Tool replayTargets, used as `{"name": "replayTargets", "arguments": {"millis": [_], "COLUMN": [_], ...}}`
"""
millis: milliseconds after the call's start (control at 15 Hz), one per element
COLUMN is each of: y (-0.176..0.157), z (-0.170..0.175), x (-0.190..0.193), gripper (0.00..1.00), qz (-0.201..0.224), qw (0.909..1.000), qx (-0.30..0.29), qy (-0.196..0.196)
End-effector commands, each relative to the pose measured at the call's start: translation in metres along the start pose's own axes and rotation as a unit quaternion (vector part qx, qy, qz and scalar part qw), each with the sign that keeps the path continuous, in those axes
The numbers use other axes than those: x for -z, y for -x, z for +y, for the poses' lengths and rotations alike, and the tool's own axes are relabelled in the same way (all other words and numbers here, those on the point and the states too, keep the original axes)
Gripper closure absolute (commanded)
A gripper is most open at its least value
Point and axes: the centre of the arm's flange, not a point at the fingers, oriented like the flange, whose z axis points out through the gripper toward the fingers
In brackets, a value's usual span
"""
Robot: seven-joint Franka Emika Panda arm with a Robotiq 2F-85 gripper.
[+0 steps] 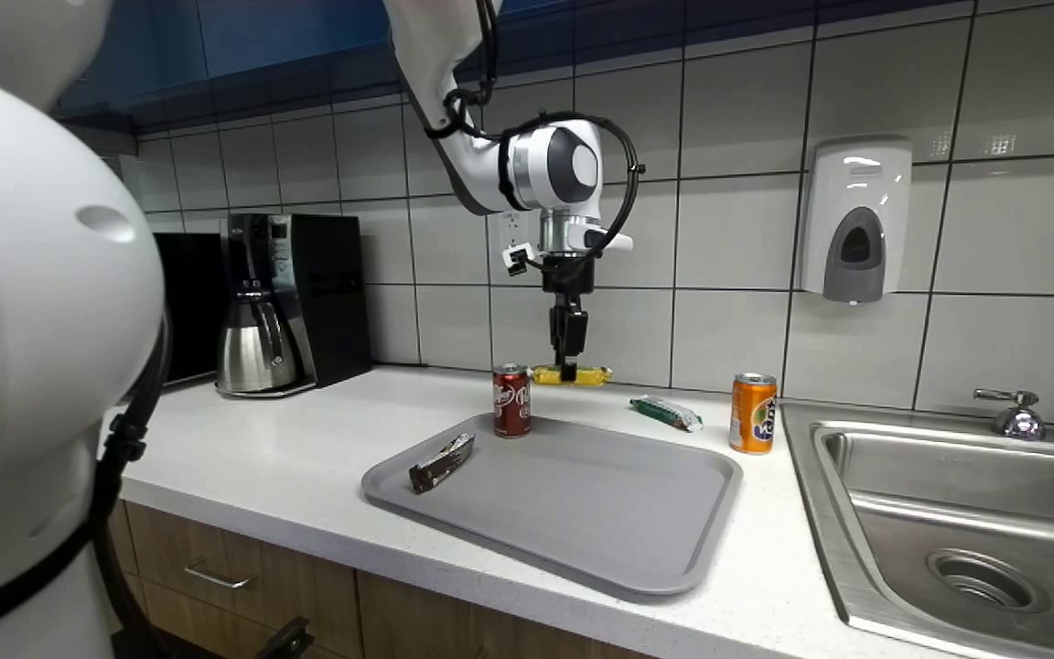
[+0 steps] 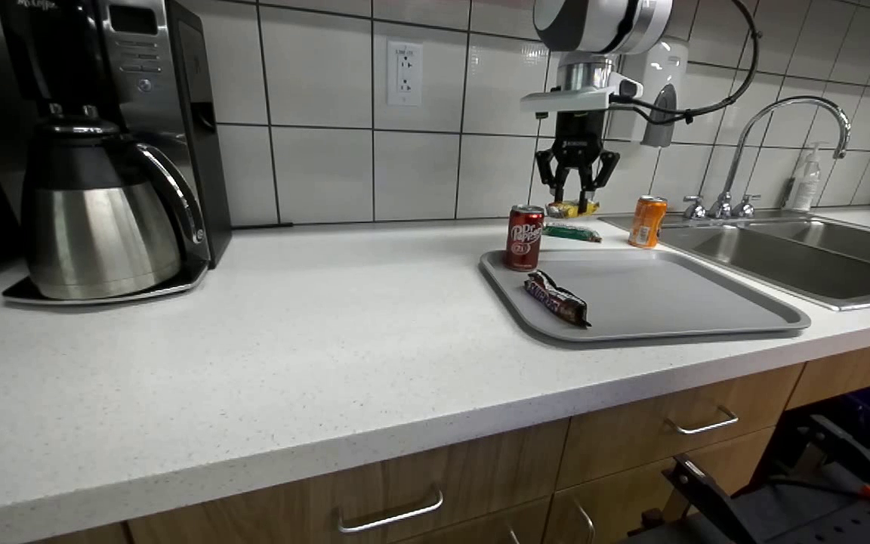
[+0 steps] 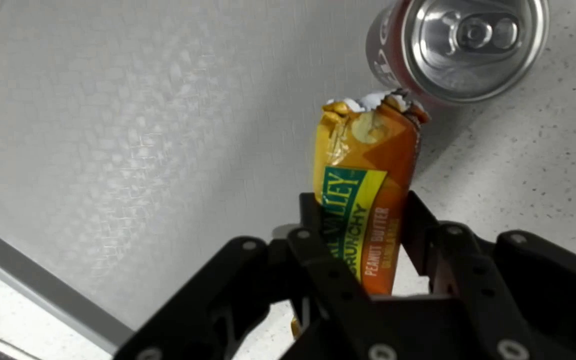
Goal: Pick all the candy bars from the kitchen counter and place them on the gray tray
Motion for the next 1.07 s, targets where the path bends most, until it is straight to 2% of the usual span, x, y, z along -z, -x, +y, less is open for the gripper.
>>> {"name": "replayTargets", "arguments": {"millis": [0,1000], "y": [0.012,0.028], "z": [0.021,0.046], "x": [-0.005,-0.046], "gripper": [0.82,0.82], "qz": [-0.006,-0.007], "qw": [0.9998,0.9978], "qx": [0.012,0.027], "qy": [0.014,0.06]}}
